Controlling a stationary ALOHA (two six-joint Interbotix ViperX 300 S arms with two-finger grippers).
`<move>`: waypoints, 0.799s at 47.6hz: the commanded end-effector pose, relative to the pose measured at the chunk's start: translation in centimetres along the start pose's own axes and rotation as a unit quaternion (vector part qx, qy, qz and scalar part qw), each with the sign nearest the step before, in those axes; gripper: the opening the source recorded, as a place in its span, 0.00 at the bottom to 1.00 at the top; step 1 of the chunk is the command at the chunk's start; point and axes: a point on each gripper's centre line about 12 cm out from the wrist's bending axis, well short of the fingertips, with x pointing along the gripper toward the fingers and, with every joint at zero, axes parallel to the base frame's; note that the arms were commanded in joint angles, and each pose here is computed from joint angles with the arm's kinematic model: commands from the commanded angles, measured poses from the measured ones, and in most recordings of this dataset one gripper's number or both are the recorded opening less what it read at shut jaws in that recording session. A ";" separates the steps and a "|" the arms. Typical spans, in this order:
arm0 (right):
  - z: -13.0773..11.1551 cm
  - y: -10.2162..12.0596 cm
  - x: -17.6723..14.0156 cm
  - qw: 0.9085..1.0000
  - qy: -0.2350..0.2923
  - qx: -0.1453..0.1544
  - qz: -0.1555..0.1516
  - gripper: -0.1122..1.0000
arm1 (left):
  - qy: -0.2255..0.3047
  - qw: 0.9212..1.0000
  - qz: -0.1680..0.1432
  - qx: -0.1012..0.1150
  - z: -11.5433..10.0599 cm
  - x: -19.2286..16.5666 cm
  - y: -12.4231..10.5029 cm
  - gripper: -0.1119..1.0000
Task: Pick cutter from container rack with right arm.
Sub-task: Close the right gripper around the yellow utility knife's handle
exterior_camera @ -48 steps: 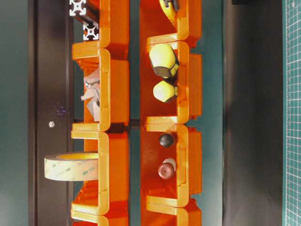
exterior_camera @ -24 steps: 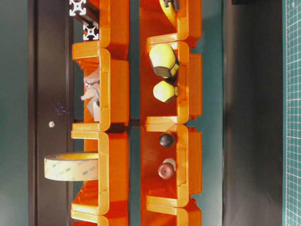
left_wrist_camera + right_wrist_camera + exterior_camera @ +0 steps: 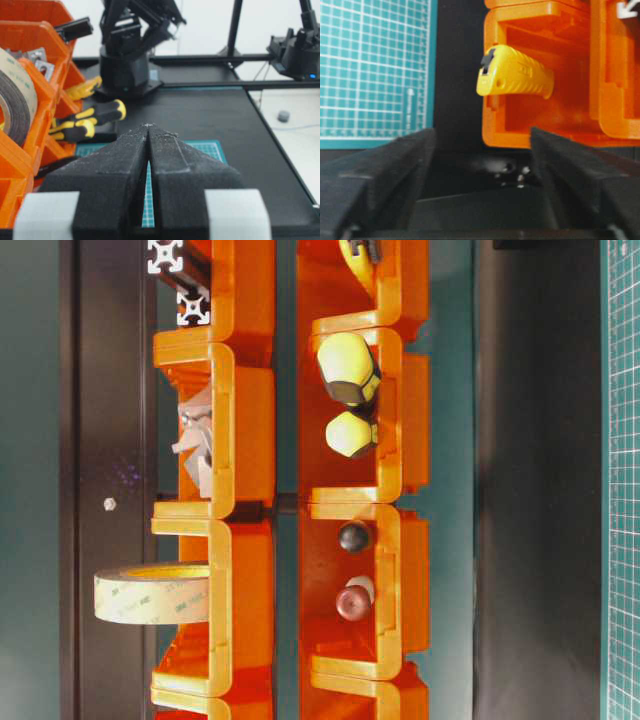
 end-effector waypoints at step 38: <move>1.7 1.2 6.6 0.997 0.005 0.013 -0.082 0.79 | 0.000 1.000 -0.007 -0.001 0.4 0.1 -0.3 0.10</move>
